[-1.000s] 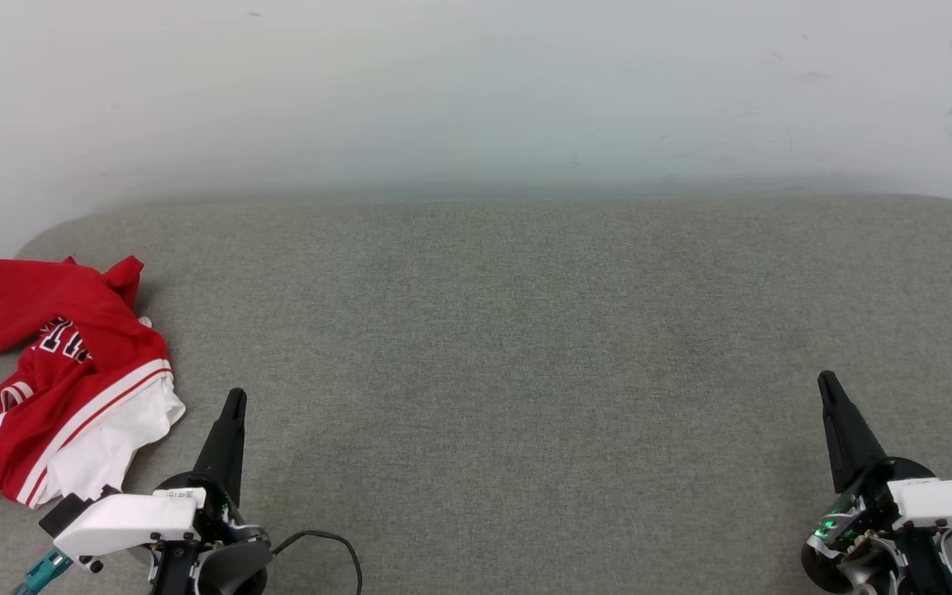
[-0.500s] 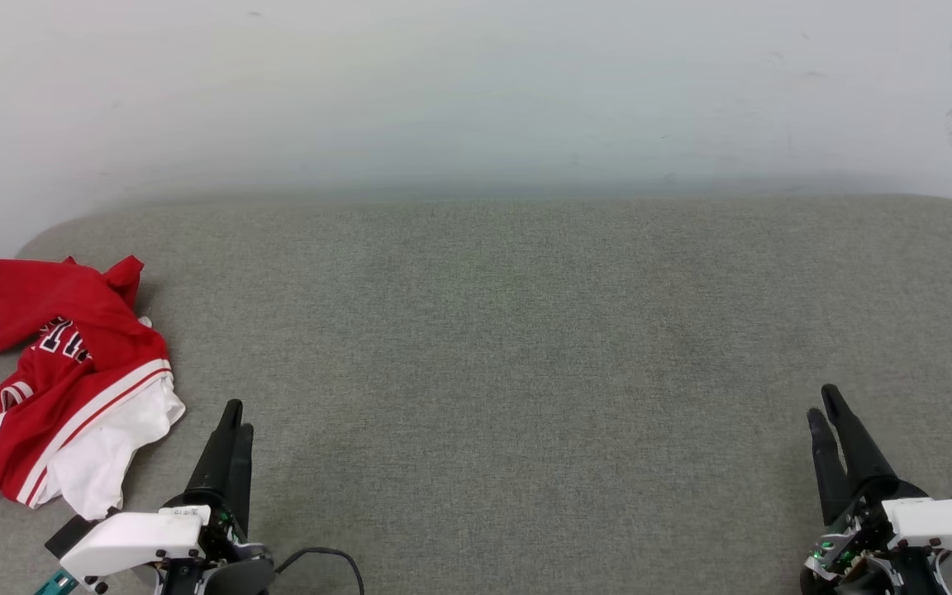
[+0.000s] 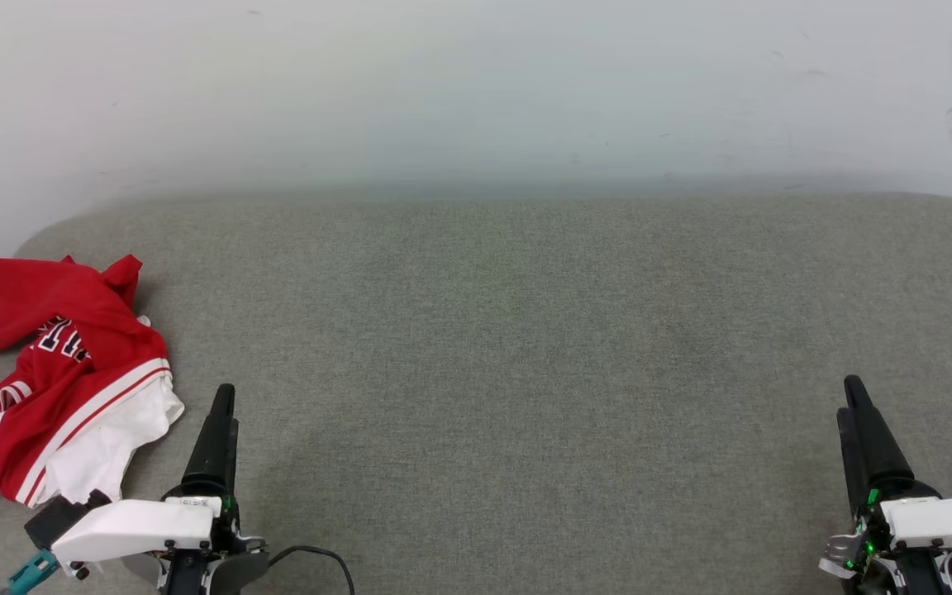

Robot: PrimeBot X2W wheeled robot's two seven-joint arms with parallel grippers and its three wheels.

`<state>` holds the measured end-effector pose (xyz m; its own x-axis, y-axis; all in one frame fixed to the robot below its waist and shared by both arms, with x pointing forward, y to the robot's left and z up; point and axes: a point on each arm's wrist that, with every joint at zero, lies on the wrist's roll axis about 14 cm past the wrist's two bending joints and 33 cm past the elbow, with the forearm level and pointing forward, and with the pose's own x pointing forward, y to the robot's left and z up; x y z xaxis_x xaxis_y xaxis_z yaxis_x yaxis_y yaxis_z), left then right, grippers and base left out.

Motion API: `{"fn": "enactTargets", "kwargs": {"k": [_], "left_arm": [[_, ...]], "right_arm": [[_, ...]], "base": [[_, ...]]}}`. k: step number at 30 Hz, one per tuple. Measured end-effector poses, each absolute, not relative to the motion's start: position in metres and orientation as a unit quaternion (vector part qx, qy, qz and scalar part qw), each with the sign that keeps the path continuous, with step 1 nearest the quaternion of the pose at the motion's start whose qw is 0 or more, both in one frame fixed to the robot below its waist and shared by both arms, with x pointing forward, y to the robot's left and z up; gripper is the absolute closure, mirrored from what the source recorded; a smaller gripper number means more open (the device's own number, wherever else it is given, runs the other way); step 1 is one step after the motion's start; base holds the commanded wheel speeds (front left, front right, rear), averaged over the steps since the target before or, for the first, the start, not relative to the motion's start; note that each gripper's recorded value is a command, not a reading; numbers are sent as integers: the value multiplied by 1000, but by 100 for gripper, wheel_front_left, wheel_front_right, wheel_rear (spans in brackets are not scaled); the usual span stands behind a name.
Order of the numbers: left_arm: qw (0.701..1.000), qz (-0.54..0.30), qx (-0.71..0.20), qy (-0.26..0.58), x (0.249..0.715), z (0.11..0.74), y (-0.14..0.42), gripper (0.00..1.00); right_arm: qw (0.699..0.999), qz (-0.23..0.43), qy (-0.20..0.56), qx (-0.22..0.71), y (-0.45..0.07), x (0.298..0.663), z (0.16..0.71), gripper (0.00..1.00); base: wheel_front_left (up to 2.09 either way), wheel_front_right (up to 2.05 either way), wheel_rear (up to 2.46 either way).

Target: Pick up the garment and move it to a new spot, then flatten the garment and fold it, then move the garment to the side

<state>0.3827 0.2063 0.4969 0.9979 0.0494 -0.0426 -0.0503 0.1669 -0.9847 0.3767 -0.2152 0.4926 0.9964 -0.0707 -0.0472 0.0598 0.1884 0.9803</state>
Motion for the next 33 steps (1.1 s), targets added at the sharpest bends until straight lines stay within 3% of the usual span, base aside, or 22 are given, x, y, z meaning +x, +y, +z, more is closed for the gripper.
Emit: {"fn": "enactTargets", "kwargs": {"k": [18, 33], "left_arm": [[869, 42, -493, -5, 384, 512, 201, 0], [925, 46, -376, -5, 380, 513, 194, 0]], "right_arm": [[888, -18, -30, 458, -209, 374, 518, 0], [941, -15, -35, 337, -205, 370, 520, 0]], "base": [[0, 0, 0], [0, 0, 0]]}}
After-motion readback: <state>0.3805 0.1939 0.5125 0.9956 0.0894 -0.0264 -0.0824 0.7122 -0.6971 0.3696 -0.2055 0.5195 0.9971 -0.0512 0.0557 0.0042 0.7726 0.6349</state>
